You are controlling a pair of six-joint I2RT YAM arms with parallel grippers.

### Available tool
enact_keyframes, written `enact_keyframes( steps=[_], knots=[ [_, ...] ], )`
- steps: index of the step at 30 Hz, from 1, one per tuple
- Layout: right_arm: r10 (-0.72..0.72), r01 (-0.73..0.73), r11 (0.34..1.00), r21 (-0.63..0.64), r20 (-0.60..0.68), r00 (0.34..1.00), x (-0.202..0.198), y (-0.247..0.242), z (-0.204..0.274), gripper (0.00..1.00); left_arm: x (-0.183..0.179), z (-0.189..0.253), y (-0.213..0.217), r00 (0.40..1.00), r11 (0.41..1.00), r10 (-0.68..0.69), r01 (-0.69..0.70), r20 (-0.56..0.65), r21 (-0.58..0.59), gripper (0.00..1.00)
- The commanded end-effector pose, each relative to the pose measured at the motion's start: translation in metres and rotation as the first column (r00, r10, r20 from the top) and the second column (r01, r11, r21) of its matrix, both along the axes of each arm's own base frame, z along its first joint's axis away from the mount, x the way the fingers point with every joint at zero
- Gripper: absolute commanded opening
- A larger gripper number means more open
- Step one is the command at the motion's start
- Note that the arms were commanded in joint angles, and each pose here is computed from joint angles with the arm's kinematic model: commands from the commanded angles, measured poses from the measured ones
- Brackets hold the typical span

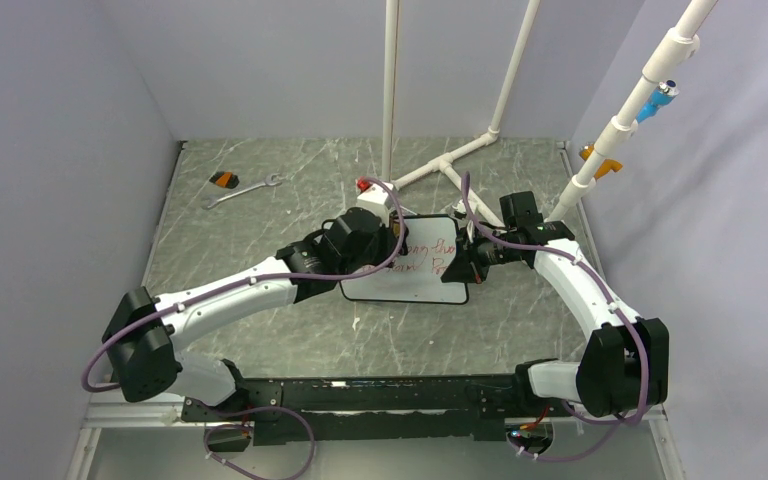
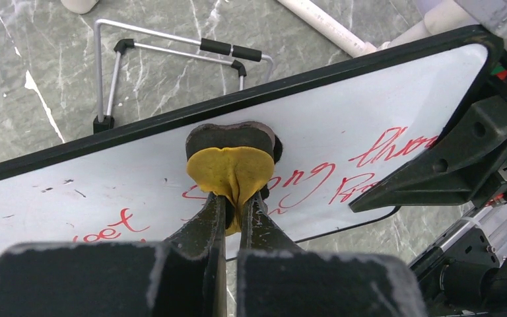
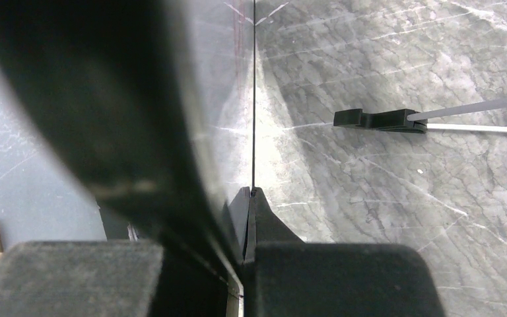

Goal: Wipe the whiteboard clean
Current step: Erase the whiteboard at the center of the board.

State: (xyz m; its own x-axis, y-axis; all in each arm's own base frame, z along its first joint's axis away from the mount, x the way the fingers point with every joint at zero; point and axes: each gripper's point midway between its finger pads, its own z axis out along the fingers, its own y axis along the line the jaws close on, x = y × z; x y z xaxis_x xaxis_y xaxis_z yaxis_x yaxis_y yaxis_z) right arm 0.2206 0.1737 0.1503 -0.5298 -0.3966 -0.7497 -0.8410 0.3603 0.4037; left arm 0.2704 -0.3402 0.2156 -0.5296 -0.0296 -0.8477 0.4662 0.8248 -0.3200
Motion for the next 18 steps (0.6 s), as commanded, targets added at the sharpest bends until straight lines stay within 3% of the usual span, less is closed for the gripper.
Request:
enact_keyframes(
  steps=[1, 9, 14, 18],
  knots=[
    [0.028, -0.028, 1.000, 0.005, 0.050, 0.998, -0.001, 0.001, 0.006, 0.00, -0.002, 0.037, -0.015, 0.997, 0.992, -0.031, 0.039, 0.067, -0.119, 0.00],
    [0.025, -0.026, 1.000, 0.007, 0.059, 0.998, -0.001, 0.001, 0.008, 0.00, -0.021, 0.048, -0.057, 0.991, 0.984, -0.109, 0.118, 0.073, -0.137, 0.00],
    [0.028, -0.029, 1.000, 0.012, 0.056, 0.998, -0.001, 0.001, 0.009, 0.00, -0.012, 0.042, -0.060, 0.999, 0.994, -0.026, 0.029, 0.033, -0.105, 0.00],
    [0.026, -0.027, 1.000, 0.010, 0.059, 0.998, -0.001, 0.001, 0.009, 0.00, 0.003, 0.026, -0.038, 0.992, 0.992, 0.125, -0.125, 0.017, 0.000, 0.00]
  ],
)
